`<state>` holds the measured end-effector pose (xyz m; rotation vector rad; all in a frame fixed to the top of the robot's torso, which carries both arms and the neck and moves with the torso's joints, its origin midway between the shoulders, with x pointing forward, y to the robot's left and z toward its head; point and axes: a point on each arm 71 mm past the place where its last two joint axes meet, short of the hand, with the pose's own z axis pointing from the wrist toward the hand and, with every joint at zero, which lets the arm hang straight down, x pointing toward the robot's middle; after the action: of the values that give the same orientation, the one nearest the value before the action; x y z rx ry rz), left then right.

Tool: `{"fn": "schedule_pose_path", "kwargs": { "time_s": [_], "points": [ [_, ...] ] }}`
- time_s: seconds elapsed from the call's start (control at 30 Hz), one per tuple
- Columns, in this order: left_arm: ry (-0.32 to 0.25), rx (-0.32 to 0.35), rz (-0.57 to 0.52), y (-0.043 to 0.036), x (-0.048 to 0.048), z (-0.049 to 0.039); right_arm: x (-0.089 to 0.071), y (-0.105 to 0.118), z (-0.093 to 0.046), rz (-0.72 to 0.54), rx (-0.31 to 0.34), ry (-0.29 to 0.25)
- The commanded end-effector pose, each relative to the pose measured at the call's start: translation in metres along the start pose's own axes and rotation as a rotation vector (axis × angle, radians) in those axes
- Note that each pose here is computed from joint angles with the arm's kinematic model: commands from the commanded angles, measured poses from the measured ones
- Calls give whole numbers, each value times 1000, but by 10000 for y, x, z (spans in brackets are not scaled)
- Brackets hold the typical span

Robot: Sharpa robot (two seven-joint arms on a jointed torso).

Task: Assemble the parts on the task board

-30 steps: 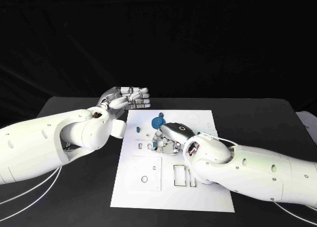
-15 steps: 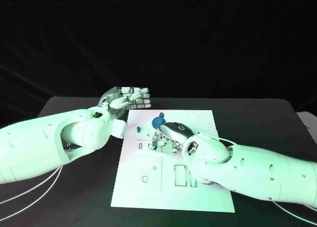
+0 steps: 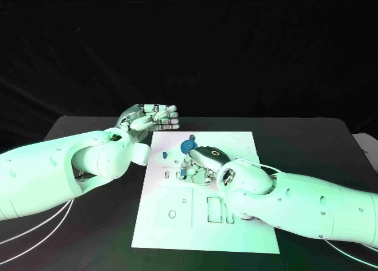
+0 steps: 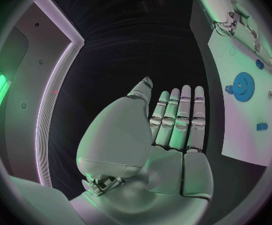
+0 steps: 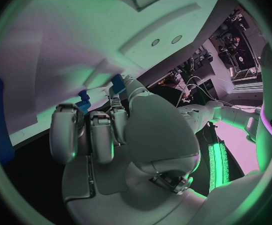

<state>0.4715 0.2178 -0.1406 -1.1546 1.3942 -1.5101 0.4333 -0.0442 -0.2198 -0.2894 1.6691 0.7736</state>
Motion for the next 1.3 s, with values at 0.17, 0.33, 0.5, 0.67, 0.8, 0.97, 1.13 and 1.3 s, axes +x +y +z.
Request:
{"fn": "schedule_pose_path", "kwargs": {
  "time_s": [0.17,0.33,0.5,0.67,0.8,0.97,1.13,1.3],
  "points": [
    [18,5,-7,-9,24,4,78,-34,-12,-32,20,61],
    [19,4,-7,-8,24,4,75,-32,-12,-36,21,56],
    [18,4,-7,-8,22,4,74,-35,-11,-41,25,55],
    [18,3,-7,-8,22,3,72,-33,-9,-45,27,51],
    [18,3,-7,-8,21,3,70,-29,-8,-45,26,46],
    [18,3,-7,-7,20,3,64,-21,-7,-43,24,37],
    [18,2,-7,-7,19,3,57,-17,-7,-42,22,27],
    [17,1,-7,-7,17,2,52,-16,-8,-41,22,21]
  ]
}}
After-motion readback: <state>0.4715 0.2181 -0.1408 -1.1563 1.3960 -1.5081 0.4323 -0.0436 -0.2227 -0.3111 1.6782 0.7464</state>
